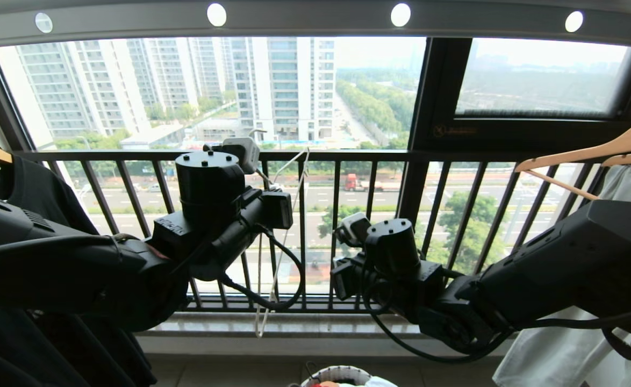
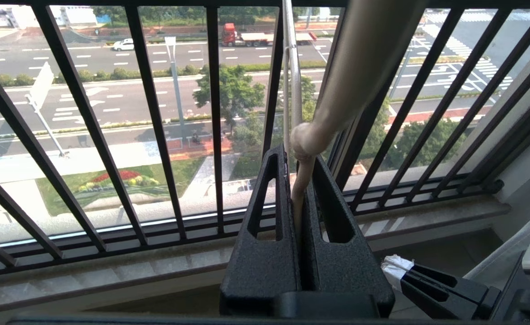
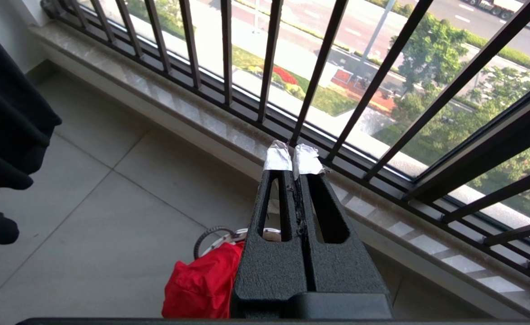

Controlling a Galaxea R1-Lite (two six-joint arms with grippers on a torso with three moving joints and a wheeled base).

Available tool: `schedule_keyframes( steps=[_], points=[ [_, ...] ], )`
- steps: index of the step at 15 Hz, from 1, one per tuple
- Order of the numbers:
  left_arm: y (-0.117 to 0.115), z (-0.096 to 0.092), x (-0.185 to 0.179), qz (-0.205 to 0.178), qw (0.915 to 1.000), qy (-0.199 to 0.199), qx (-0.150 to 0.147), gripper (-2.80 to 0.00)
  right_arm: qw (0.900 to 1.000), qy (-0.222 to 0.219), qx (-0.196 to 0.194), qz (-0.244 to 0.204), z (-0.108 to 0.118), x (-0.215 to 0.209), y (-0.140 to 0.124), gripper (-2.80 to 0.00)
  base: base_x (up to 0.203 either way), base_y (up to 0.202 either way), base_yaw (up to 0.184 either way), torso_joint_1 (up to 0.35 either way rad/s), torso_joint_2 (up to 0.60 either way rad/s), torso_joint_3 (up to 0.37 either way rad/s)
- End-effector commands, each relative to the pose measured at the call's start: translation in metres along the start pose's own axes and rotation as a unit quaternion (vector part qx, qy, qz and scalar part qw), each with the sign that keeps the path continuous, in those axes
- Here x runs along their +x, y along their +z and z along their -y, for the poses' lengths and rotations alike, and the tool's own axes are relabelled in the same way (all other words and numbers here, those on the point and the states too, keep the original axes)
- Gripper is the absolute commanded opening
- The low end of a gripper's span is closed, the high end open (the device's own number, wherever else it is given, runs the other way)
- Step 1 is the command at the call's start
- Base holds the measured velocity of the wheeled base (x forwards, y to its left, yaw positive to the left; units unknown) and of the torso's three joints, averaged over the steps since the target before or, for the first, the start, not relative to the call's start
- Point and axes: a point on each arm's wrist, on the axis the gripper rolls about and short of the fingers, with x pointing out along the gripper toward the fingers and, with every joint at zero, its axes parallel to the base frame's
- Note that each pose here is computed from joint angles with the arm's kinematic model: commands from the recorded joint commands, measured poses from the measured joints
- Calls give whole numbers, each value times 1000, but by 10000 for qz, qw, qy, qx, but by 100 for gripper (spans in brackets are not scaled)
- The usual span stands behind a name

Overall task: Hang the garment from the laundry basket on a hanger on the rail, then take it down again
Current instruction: Hang the clothes rack on the clothesline

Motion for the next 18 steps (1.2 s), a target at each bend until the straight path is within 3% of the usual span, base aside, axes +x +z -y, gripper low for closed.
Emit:
schedule_keyframes(
  steps=[1,7,13,16,18],
  points=[
    [8,-1,-9,-108,9998,-155,4,-280,10000,-11,2,21,0,0,0,-280,0,0,0,0,0,0],
    [7,-1,-16,-818,9964,-122,206,-280,9996,-35,51,268,2,-7,12,-280,0,0,0,0,0,0],
    [41,-4,-48,-330,9992,-228,-7,-280,9995,-217,-150,193,7,0,6,-280,0,0,0,0,0,0],
    [29,-3,-61,-471,9983,-332,51,-280,9982,-409,-217,380,17,10,5,-280,0,0,0,0,0,0],
    [35,-3,-73,-30,9977,-672,-85,-280,9976,-485,-301,382,21,11,5,-280,0,0,0,0,0,0]
  ],
)
